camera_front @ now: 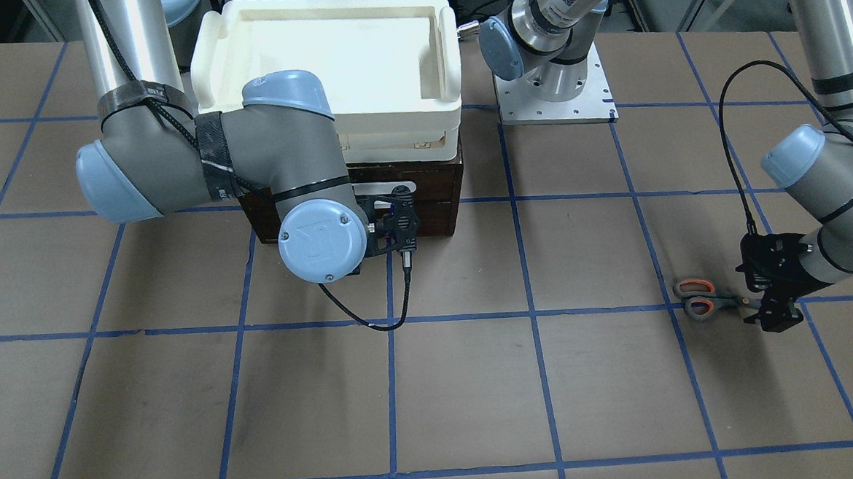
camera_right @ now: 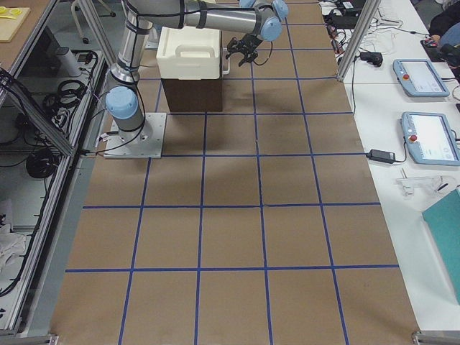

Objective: Place scissors in drawer with both arms

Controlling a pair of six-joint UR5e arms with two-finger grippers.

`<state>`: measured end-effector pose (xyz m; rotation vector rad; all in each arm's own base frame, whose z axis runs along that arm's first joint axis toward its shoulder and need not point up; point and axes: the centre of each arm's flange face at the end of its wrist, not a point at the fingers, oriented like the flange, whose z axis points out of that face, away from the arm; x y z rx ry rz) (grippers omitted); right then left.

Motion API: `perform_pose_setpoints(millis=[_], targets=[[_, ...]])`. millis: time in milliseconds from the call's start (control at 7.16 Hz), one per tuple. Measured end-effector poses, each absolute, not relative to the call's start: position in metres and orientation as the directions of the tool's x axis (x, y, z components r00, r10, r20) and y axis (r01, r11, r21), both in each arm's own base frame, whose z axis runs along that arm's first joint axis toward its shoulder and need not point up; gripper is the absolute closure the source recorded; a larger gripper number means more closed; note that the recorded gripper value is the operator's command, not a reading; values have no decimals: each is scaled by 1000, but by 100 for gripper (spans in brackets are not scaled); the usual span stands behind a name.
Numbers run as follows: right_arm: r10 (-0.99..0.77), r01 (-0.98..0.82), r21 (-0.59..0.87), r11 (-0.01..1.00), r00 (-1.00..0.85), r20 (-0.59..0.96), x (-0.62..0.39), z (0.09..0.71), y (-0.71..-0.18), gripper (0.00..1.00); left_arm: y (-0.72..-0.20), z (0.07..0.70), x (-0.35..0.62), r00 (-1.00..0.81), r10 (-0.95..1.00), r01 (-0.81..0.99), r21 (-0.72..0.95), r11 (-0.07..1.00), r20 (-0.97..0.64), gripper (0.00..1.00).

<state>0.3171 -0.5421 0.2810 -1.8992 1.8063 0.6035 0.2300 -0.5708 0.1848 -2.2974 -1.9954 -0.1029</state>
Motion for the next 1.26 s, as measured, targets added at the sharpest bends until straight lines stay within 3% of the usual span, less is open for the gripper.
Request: perform_pose_setpoints(millis=[279,419,559,699,1118,1257], targets=[[-795,-999,-5,-42,37,-606,314,273,-536,25,-568,177,230,138,982,990,-39,-134,128,2],[-796,-999,-1,-42,34,-605,313,273,-534,33,-565,173,229,136,982,990,-47,-130,133,3],[-798,-999,0,-40,32,-602,313,275,-534,40,-562,168,227,128,982,991,-55,-121,138,7],[-800,-999,0,-40,31,-599,313,275,-534,40,-560,166,225,114,983,993,-58,-106,142,13],[-811,-998,11,-56,39,-584,312,275,-536,39,-557,165,229,95,986,995,-54,-89,136,66],[-818,-998,10,-60,43,-574,312,276,-538,39,-556,165,232,92,987,995,-51,-86,134,73]])
